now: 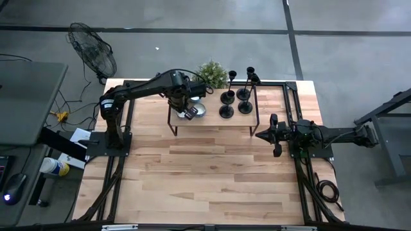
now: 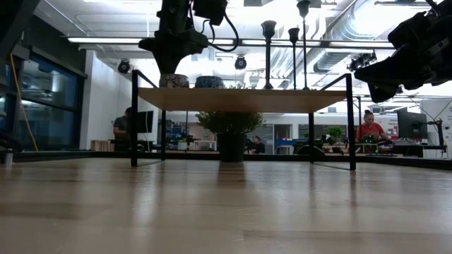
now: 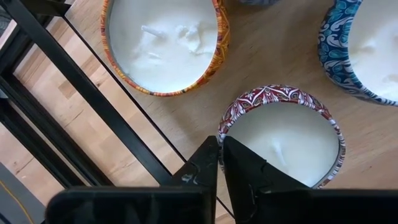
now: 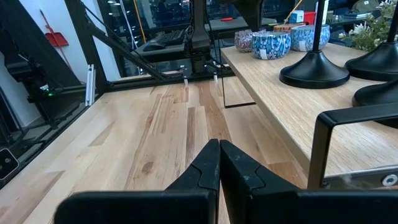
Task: Pick & Place candle stick holders
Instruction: Put the red scented candle on the shelf, then return to Home Position
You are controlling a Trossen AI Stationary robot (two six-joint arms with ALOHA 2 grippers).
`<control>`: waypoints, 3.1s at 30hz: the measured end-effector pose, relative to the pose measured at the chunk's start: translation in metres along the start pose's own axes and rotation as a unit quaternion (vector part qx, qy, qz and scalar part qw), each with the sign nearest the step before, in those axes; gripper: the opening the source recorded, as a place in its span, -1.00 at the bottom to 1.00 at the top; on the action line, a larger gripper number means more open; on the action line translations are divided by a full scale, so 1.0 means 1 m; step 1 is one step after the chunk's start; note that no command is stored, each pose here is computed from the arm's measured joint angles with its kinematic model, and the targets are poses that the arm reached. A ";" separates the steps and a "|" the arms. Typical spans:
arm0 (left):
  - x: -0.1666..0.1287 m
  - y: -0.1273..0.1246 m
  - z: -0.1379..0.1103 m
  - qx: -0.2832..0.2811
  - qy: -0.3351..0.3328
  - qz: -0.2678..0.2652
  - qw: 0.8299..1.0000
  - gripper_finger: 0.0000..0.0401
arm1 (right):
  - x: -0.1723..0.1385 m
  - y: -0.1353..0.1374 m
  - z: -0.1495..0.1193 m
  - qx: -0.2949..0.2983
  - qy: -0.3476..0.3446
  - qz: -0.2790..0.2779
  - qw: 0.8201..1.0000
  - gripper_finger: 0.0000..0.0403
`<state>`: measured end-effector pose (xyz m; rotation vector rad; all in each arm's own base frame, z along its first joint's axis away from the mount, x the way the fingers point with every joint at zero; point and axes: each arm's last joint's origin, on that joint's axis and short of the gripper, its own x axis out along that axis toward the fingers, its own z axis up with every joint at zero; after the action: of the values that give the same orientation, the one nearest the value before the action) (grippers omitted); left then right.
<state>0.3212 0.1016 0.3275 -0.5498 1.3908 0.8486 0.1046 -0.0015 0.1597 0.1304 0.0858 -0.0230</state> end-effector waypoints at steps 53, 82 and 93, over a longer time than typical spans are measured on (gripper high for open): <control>-0.049 -0.008 -0.080 0.278 -0.429 -0.296 0.807 -0.63 | 0.000 0.000 0.000 0.000 0.001 0.000 1.000 -1.00; 0.119 0.067 -0.223 0.279 -0.576 -0.388 0.664 -0.63 | 0.001 0.000 -0.001 0.000 0.009 -0.001 1.000 -1.00; 0.131 0.071 -0.231 0.251 -0.610 -0.443 0.606 -0.63 | 0.001 0.000 -0.001 0.000 0.009 -0.001 1.000 -1.00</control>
<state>0.1185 -0.0093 0.1788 -0.0527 -0.0806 -0.1379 0.1056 -0.0015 0.1581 0.1307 0.1040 -0.0240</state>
